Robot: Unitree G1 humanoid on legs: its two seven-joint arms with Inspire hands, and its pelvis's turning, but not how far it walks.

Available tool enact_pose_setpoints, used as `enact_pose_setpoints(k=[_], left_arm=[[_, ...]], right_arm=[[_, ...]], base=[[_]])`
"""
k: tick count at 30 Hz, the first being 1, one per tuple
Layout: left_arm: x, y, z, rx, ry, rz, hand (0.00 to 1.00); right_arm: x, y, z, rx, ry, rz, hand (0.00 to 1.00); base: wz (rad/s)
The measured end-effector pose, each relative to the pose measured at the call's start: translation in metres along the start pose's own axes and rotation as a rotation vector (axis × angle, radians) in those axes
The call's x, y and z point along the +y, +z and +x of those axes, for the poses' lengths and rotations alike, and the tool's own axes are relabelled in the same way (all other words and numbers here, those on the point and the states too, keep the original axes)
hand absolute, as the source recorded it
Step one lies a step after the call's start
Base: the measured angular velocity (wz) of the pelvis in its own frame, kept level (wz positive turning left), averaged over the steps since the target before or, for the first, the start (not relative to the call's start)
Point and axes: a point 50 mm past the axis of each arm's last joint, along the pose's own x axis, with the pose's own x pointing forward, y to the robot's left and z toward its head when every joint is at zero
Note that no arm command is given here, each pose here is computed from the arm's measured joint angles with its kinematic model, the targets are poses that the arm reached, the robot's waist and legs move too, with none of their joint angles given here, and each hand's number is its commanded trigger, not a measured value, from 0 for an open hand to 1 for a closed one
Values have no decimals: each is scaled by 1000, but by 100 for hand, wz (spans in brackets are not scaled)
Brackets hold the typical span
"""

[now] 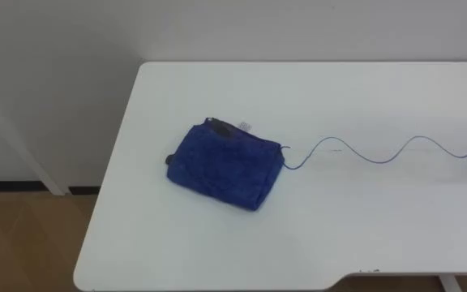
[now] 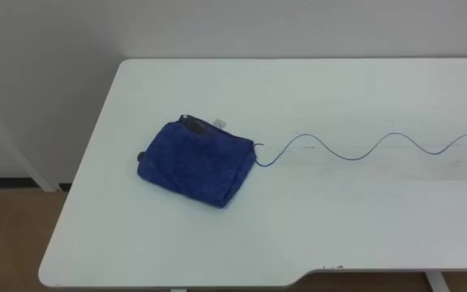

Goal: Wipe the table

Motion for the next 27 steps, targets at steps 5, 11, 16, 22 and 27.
enact_pose_setpoints(k=[5, 11, 16, 22, 27], left_arm=[[0, 1, 0, -5, 0, -1, 0], [0, 4, 0, -21, -7, -12, 0], [-1, 2, 0, -9, -28, -46, 0], [1, -13, -1, 46, -38, -62, 0], [13, -28, -2, 114, 4, -140, 0]], right_arm=[[0, 0, 0, -1, 1, 5, 0], [0, -1, 0, 0, 13, 34, 0], [-2, -5, 0, 12, 11, 143, 0], [-9, -28, -3, 83, -30, 333, 0], [-24, -53, -10, 155, -131, 633, 0]], base=[[0], [0], [0], [0], [-1]])
